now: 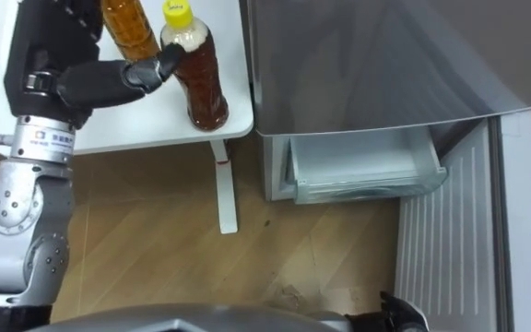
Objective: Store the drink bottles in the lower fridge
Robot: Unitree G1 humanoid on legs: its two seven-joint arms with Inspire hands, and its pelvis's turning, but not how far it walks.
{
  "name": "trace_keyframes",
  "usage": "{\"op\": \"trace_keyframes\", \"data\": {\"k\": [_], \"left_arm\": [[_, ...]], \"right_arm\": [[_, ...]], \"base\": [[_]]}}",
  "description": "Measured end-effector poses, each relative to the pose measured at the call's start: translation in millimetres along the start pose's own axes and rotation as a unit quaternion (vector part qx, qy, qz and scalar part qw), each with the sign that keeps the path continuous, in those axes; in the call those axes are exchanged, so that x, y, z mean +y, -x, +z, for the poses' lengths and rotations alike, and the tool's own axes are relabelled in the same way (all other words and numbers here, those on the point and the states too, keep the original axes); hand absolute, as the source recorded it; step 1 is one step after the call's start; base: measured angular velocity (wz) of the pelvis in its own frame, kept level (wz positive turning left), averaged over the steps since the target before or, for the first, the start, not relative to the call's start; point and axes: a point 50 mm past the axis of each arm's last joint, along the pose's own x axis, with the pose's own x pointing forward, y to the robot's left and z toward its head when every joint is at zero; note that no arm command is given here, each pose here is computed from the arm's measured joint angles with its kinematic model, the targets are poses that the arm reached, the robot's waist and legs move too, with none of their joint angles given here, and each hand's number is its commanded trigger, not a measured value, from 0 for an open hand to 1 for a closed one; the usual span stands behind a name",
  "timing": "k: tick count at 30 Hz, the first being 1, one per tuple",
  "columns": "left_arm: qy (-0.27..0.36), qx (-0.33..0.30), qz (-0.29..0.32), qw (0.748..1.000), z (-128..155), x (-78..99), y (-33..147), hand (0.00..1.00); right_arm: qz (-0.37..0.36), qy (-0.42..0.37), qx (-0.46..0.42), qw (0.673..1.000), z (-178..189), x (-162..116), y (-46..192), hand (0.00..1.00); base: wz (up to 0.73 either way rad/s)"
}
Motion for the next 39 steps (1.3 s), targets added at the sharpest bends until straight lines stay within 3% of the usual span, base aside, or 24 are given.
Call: {"op": "trace_keyframes", "data": {"k": [18,28,39], "left_arm": [[0.032,0.035,-0.009,0.999,-12,1.2,3.2,0.00],[0.050,0.090,0.009,0.995,-35,8.0,9.7,0.00],[0.056,0.090,0.005,0.994,-36,7.7,10.0,0.00]], "right_arm": [[-0.002,0.009,-0.002,1.000,3,0,-1,0.00],[0.006,0.018,-0.002,1.000,4,0,-1,0.00],[0.013,0.019,-0.004,1.000,5,1,-1,0.00]], "base": [[-0.02],[0.00],[0.00]]}}
